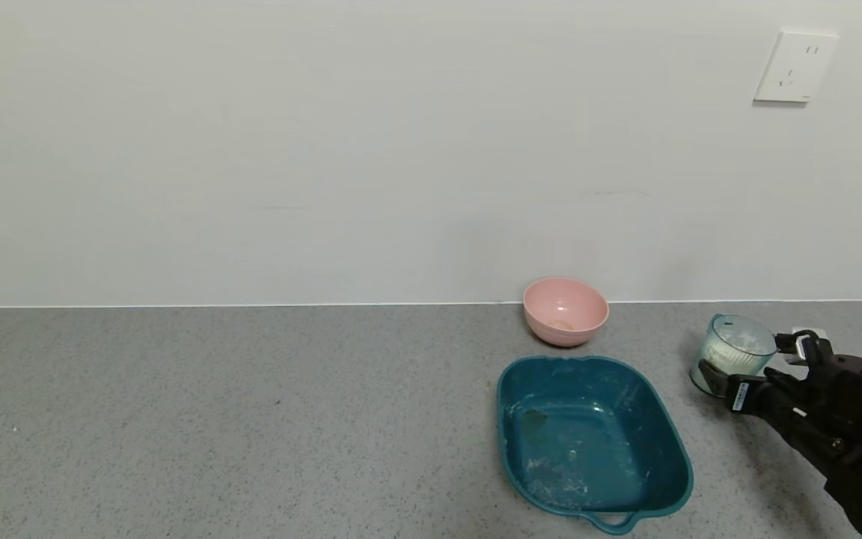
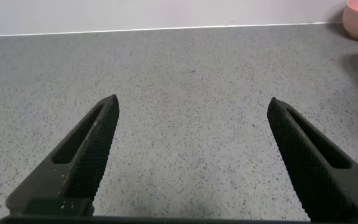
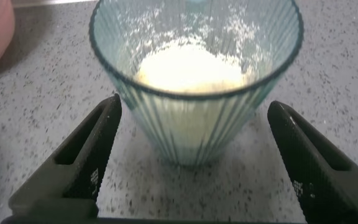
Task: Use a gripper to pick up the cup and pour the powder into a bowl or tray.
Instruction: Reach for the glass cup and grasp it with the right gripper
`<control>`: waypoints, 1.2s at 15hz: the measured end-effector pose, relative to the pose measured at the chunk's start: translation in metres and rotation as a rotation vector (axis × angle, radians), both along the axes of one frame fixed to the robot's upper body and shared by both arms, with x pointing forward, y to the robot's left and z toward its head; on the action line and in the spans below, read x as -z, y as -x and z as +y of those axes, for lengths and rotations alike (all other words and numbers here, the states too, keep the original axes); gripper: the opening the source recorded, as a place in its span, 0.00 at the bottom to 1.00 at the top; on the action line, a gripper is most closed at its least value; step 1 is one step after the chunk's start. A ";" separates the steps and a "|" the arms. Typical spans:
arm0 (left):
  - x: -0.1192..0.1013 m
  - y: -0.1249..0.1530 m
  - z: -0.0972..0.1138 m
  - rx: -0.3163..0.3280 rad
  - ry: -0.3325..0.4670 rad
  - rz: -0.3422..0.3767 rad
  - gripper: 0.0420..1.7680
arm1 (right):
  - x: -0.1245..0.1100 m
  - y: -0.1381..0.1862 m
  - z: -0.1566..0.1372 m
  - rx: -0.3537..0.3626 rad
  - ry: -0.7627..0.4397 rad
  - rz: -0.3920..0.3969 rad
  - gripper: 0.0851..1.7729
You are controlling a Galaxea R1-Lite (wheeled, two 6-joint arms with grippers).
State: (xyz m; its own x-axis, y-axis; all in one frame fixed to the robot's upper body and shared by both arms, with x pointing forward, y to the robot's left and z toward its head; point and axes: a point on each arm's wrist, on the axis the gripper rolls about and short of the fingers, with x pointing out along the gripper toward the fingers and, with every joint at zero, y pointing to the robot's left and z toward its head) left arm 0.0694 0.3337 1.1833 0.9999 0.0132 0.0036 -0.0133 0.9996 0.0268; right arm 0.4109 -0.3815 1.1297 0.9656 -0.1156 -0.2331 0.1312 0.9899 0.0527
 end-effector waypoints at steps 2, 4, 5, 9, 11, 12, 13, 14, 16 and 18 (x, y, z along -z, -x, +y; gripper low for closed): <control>0.000 0.000 0.000 0.000 0.000 0.000 0.97 | 0.003 -0.006 -0.001 0.000 0.001 -0.008 0.96; 0.000 0.000 0.000 0.000 0.000 0.000 0.97 | 0.006 -0.012 -0.002 0.002 0.002 -0.014 0.96; 0.000 0.000 0.000 0.000 0.000 0.000 0.97 | 0.007 -0.015 -0.003 0.003 0.003 -0.019 0.96; 0.000 0.000 0.000 0.000 -0.001 0.000 0.97 | 0.009 -0.021 -0.003 0.004 0.006 -0.026 0.96; 0.000 0.000 0.000 0.000 0.000 0.000 0.97 | 0.011 -0.024 -0.003 0.006 0.009 -0.031 0.96; 0.000 0.000 0.000 0.000 0.000 0.000 0.97 | 0.012 -0.025 -0.004 0.009 0.012 -0.029 0.96; 0.000 0.000 0.000 0.000 0.000 0.000 0.97 | 0.014 -0.026 -0.004 0.010 0.013 -0.026 0.96; 0.000 0.000 0.000 0.000 0.000 0.000 0.97 | 0.016 -0.027 -0.004 0.011 0.013 -0.024 0.96; 0.000 0.000 0.000 0.000 0.000 0.000 0.97 | 0.018 -0.028 -0.004 0.011 0.014 -0.022 0.80; 0.000 0.000 0.000 0.000 0.000 0.000 0.97 | 0.018 -0.028 -0.005 0.010 0.014 -0.023 0.75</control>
State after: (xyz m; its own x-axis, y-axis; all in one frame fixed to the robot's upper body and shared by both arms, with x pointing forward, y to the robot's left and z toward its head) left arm 0.0694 0.3337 1.1833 0.9999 0.0128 0.0036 -0.0129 0.9996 0.0263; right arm 0.4393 -0.3860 1.1119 0.9693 -0.1288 -0.2093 0.1405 0.9892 0.0420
